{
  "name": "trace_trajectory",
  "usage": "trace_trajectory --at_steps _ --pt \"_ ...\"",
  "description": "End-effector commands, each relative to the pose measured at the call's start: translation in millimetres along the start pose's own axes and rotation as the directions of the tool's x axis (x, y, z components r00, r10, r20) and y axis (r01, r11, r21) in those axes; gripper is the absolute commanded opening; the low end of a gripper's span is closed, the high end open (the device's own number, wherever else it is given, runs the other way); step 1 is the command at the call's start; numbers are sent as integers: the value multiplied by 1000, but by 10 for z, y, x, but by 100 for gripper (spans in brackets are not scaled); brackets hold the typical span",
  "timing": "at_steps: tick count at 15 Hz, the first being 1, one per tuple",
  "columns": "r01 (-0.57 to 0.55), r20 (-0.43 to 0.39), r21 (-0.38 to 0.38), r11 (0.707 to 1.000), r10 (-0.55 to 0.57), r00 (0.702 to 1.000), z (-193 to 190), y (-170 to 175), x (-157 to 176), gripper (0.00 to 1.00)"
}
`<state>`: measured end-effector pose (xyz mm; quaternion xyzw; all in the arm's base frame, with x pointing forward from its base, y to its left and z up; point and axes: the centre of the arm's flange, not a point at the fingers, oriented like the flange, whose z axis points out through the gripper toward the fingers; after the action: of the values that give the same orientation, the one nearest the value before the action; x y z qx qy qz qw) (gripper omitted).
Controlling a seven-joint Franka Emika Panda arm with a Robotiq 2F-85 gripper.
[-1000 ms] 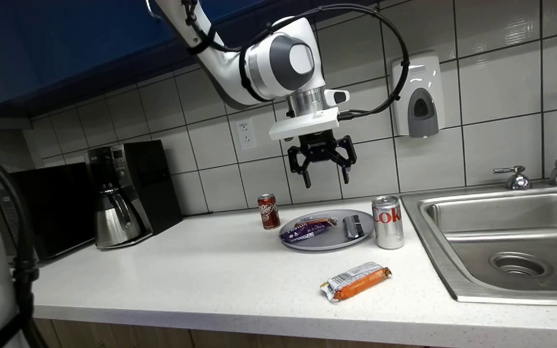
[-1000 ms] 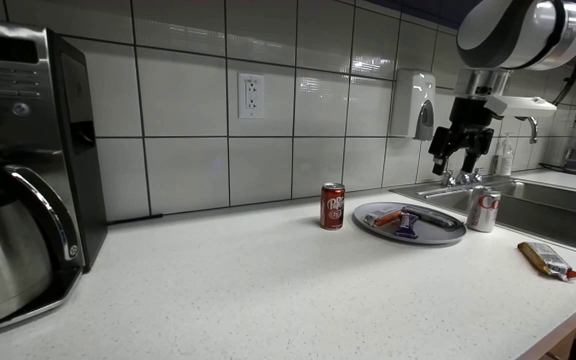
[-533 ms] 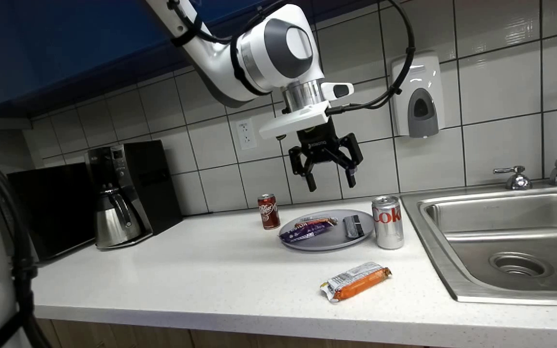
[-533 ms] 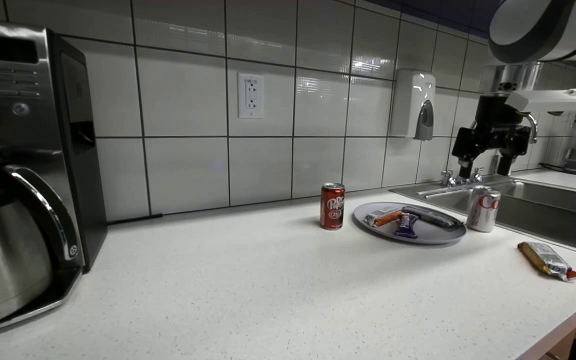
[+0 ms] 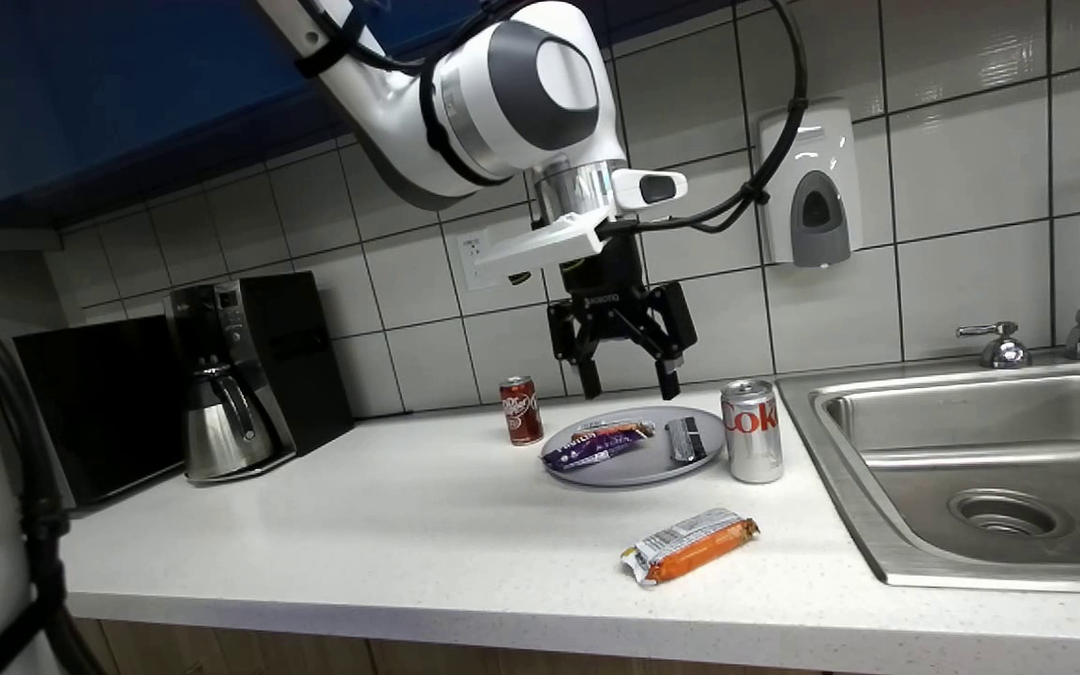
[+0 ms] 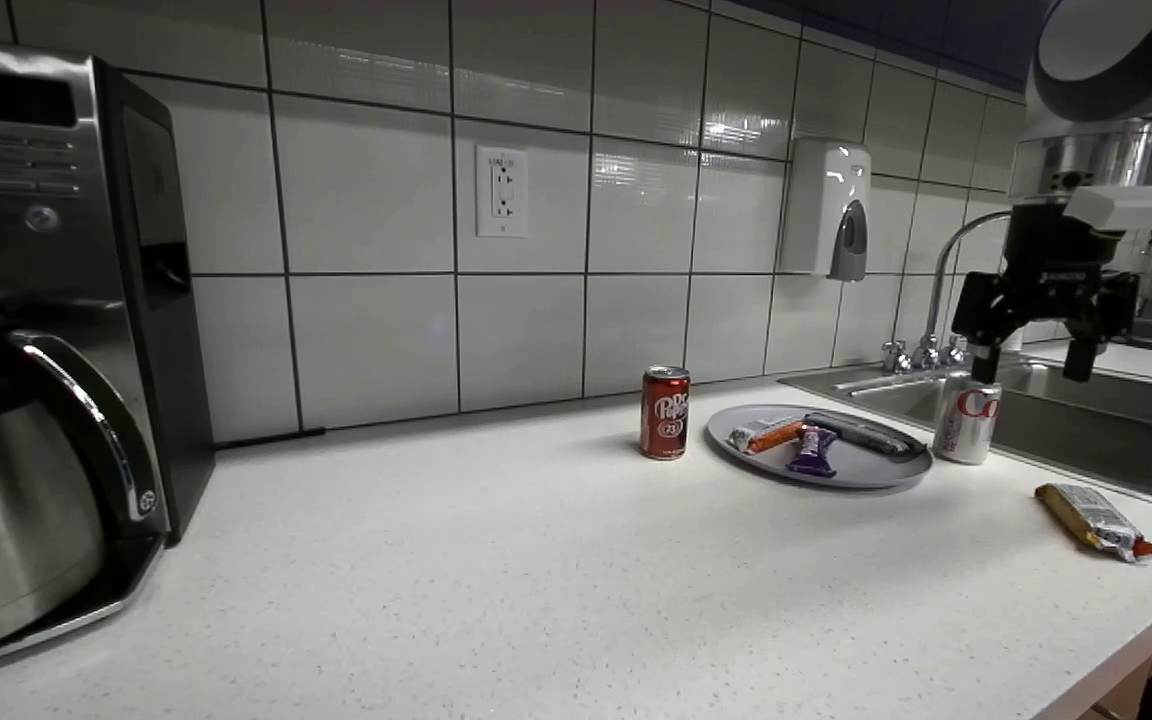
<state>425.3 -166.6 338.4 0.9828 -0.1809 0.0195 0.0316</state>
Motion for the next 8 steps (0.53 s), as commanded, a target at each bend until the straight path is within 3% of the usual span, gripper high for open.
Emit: trace_trajectory --at_steps 1,8 --pt "-43 21 -10 999 44 999 -8 108 -264 100" --pt "-69 51 -39 997 71 996 303 292 -384 100"
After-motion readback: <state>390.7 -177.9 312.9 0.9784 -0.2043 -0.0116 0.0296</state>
